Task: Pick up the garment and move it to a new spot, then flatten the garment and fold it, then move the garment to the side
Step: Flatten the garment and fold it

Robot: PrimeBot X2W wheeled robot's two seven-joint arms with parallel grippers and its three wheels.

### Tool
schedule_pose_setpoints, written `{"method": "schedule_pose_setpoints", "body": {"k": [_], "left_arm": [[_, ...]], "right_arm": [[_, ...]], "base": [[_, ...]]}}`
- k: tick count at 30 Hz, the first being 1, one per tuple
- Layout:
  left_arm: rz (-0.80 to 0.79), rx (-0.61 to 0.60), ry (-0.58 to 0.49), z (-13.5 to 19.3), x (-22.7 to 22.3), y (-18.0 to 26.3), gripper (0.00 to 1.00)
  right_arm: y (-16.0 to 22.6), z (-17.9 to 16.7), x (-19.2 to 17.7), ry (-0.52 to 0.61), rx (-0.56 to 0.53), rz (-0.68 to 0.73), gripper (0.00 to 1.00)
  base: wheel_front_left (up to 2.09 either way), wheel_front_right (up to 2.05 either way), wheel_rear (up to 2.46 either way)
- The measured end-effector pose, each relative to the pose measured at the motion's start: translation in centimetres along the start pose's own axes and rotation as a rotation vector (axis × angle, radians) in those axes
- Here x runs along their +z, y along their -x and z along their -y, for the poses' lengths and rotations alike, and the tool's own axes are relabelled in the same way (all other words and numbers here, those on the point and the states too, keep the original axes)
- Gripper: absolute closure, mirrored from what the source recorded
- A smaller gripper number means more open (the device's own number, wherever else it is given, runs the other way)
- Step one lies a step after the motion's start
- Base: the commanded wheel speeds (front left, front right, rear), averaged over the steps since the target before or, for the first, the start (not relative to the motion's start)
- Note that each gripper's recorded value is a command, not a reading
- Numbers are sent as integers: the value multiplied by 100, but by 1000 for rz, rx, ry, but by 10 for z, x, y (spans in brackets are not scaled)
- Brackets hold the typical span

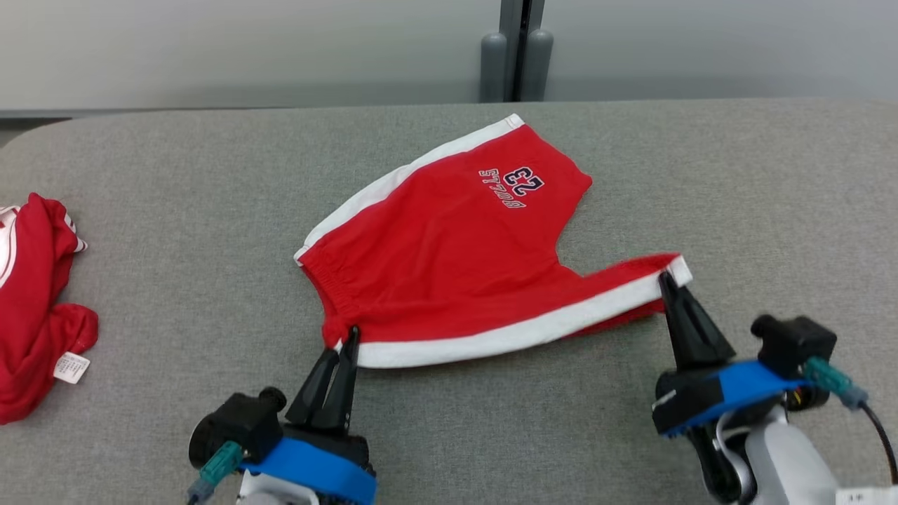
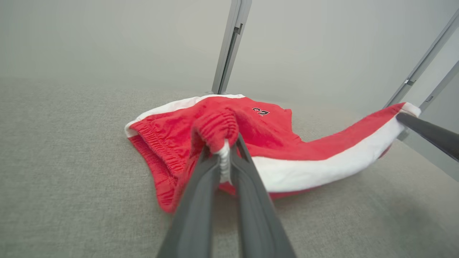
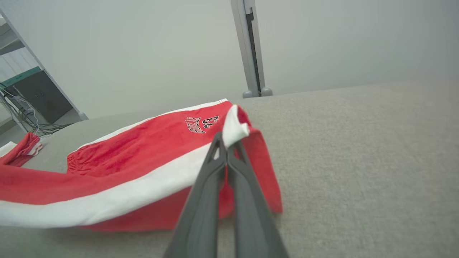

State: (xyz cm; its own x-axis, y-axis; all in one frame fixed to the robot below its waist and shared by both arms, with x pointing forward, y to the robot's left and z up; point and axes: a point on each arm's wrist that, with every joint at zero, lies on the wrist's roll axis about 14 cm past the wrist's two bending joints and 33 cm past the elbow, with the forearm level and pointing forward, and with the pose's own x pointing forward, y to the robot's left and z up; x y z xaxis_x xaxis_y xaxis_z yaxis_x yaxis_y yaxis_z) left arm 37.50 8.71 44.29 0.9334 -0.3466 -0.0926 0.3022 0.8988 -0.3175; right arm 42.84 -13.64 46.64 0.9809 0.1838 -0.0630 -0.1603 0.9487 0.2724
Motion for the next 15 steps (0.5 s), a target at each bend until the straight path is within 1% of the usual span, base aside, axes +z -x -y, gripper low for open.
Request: {"method": "schedule_pose_setpoints", "body": {"k": [8,15], "left_arm": [[31,14,-20,-25,16,-48,100],[47,43,-22,-49,23,-85,100]], "right_arm": [[-94,-12,23,89,81,22,100],[-168,-24,24,133,125,-2,100]], "base": [[0,0,0],[0,0,0]]}}
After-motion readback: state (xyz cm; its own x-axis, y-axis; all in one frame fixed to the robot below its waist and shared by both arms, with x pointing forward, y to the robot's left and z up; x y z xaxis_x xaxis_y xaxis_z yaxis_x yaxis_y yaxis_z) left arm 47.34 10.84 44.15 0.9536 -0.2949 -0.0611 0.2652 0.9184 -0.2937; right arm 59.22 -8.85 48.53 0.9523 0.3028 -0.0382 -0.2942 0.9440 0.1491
